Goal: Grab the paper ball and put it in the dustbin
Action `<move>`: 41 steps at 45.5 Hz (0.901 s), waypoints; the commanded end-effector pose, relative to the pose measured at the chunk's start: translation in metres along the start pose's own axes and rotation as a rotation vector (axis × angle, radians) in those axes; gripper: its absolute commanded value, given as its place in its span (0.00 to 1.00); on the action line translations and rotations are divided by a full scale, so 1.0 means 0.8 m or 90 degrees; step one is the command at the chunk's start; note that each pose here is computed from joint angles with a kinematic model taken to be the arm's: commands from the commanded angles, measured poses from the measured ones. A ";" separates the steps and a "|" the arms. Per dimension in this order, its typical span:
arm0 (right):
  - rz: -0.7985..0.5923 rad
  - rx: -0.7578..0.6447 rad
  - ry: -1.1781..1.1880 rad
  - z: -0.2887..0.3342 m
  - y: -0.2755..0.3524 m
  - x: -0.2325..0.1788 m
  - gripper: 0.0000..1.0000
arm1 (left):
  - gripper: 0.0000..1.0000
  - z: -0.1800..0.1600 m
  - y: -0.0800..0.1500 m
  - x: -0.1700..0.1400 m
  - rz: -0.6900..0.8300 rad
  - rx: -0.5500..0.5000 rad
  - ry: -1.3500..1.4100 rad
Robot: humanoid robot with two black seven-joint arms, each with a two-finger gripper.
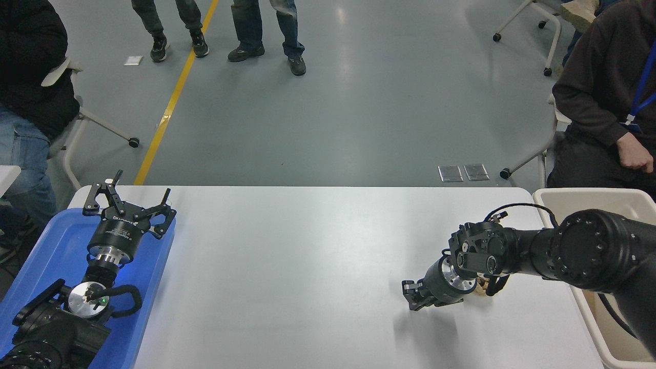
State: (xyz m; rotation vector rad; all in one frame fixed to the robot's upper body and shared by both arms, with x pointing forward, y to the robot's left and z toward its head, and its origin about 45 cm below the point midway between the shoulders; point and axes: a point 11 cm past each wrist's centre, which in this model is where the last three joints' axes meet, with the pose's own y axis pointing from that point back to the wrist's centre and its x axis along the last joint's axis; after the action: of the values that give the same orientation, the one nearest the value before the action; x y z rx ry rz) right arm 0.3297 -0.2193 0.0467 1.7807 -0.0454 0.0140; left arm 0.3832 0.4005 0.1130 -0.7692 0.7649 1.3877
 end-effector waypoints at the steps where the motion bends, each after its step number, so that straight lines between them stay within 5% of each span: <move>1: 0.000 -0.002 0.002 0.000 0.001 0.001 0.07 | 0.99 0.000 0.000 0.000 0.000 0.000 0.000; 13: 0.001 -0.002 0.004 -0.002 0.005 0.005 0.08 | 0.99 0.000 0.000 0.000 0.000 0.000 0.000; 17: 0.006 -0.002 0.008 -0.005 0.011 0.011 0.19 | 0.99 0.000 0.000 0.000 0.000 0.000 0.000; 19: 0.011 0.000 0.014 -0.011 0.019 0.018 0.39 | 0.99 0.000 0.000 0.000 0.000 0.000 0.000; 20: 0.014 0.004 0.017 -0.016 0.024 0.023 0.61 | 0.99 -0.001 0.000 0.000 0.000 0.001 0.001; 21: 0.018 0.008 0.019 -0.023 0.031 0.028 0.96 | 0.99 0.000 0.000 0.000 0.000 0.000 0.000; 22: 0.021 0.011 0.024 -0.029 0.038 0.033 1.00 | 0.99 -0.001 0.000 0.000 0.000 0.001 0.001; 30: 0.005 0.016 0.089 -0.088 0.131 0.065 1.00 | 0.99 0.000 0.000 0.000 0.000 0.000 0.000; 41: 0.077 0.005 0.050 -0.066 0.336 0.109 1.00 | 0.99 0.000 0.001 0.001 0.001 0.000 0.000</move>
State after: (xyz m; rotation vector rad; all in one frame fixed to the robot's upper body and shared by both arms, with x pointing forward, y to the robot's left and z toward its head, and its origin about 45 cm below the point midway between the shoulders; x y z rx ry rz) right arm 0.3911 -0.2032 0.1918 1.7859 -0.0183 0.1188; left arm 0.3831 0.4003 0.1129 -0.7690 0.7655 1.3876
